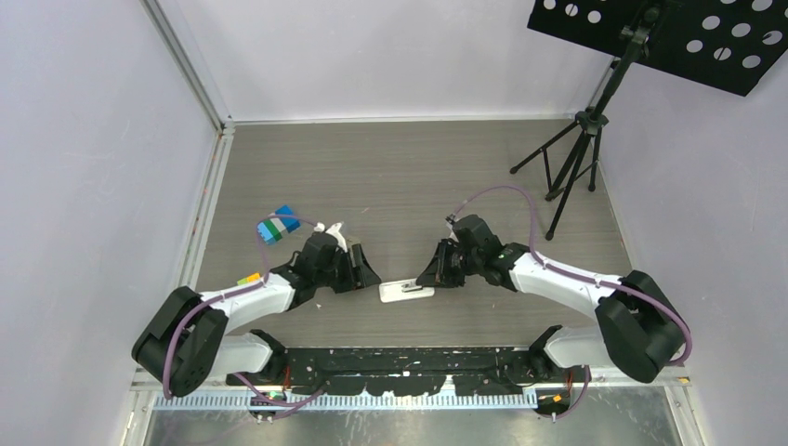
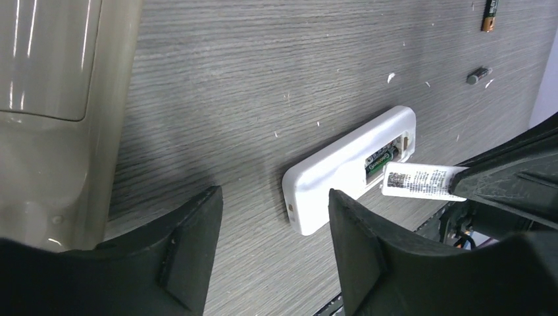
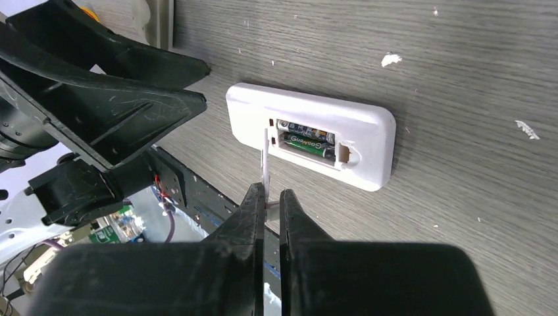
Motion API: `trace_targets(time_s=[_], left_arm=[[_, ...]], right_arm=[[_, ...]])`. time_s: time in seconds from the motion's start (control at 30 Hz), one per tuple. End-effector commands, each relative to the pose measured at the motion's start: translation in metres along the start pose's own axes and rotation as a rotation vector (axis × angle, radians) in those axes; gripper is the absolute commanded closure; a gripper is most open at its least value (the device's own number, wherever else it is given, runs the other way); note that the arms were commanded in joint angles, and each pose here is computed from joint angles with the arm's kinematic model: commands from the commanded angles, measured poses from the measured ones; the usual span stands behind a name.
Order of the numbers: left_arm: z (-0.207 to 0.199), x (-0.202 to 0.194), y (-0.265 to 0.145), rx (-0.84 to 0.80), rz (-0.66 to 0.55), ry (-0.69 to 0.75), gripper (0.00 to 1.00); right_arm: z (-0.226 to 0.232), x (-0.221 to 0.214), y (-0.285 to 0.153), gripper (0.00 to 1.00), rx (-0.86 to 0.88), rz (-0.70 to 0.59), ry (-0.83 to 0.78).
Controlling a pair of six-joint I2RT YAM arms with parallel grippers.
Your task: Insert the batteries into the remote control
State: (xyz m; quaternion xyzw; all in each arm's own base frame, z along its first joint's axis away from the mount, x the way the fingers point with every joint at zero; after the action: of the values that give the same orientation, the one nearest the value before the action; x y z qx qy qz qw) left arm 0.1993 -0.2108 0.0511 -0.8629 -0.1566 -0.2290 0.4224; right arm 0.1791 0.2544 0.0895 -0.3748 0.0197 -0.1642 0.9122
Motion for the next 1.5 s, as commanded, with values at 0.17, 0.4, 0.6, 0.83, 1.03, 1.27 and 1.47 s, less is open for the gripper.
trace_targets(time_s=[0.17,0.4,0.6,0.83,1.03,1.27,1.47], left_arm=[[-0.004,-0.011,-0.001,-0.048,0.039,-0.015,0.48],[-0.013,-0.016,0.01,-0.119,0.099,-0.023,0.62],[-0.016,-0.014,0.014,-0.132,0.1,-0.033,0.64],[-0.018,-0.009,0.015,-0.129,0.09,-0.031,0.65],[-0.021,-0.002,0.017,-0.132,0.073,-0.028,0.65],[-0.02,-0.002,0.019,-0.132,0.07,-0.036,0.66],[-0.022,-0.001,0.018,-0.137,0.064,-0.038,0.66]], right_arm=[[0.018,0.006,0.0,0.99,0.056,0.044,-0.089],[0.01,0.007,0.002,1.0,0.029,0.056,-0.135],[0.006,0.007,0.005,1.0,0.022,0.072,-0.173],[0.007,0.011,0.007,1.0,0.028,0.047,-0.194],[0.007,0.016,0.007,1.0,0.037,0.014,-0.192],[0.004,0.014,0.011,1.0,0.041,0.029,-0.185],[0.003,0.007,0.013,1.0,0.055,0.073,-0.189]])
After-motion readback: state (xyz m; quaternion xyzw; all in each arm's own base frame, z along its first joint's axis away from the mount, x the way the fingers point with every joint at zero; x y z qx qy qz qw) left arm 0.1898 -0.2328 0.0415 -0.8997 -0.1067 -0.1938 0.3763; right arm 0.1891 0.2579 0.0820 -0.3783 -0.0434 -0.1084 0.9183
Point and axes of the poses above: each gripper's point midway between its finger pads, its own y axis out along the fingers, its own z axis along the line the jaws close on, x = y × z, the point moved 2 cm from there along -y, back along the fingers, and after that the axes turned 11 degrees about y, right-handed, at the moved point
